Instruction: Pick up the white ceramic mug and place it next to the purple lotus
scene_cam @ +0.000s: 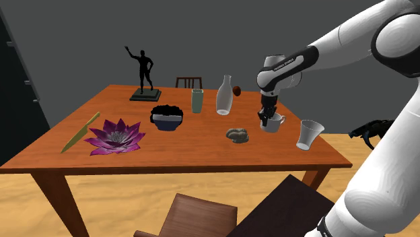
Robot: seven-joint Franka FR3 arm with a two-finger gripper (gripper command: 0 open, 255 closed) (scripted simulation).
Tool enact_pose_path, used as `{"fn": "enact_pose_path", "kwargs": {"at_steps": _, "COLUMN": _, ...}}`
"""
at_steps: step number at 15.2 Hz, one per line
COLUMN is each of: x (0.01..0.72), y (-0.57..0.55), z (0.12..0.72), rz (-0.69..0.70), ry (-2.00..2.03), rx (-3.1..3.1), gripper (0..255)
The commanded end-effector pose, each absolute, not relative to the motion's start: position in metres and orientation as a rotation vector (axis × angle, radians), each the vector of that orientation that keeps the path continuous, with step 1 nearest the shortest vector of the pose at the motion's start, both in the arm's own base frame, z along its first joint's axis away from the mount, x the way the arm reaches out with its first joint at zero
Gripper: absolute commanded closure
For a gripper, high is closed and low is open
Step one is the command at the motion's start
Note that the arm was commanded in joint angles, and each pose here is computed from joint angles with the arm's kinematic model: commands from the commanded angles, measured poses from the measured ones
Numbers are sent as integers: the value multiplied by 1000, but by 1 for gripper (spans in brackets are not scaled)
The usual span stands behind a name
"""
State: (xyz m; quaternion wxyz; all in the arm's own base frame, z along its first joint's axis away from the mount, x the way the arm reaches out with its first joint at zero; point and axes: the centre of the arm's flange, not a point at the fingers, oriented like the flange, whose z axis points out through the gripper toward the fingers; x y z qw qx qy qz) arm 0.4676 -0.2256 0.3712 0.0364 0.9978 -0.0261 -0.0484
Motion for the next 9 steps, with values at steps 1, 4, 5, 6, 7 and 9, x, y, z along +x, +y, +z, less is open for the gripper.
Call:
{"fn": "enact_pose_path", "kwargs": {"at_steps": 1, "x": 468, "y": -226, "z": 383, "rz": -149, "ry": -80, "rx": 3064, "gripper": 255}}
{"fn": "enact_pose_path", "kwargs": {"at_steps": 4, "x": 468, "y": -226, "z": 399, "rz": -149, "ry": -80, "rx": 3064, "gripper": 255}}
{"fn": "enact_pose_path", "kwargs": {"at_steps": 5, "x": 468, "y": -226, "z": 404, "rz": -149, "ry": -80, "rx": 3064, "gripper": 255}}
{"fn": "enact_pose_path", "kwargs": {"at_steps": 6, "x": 468, "y": -226, "z": 409, "rz": -149, "ry": -80, "rx": 3064, "gripper": 255}}
{"fn": "enact_pose_path", "kwargs": {"at_steps": 7, "x": 468, "y": -226, "z": 414, "rz": -149, "ry": -80, "rx": 3064, "gripper": 255}}
{"fn": "enact_pose_path", "kwargs": {"at_steps": 9, "x": 468, "y": -226, "z": 425, "rz": -149, "ry": -80, "rx": 3064, "gripper": 255}}
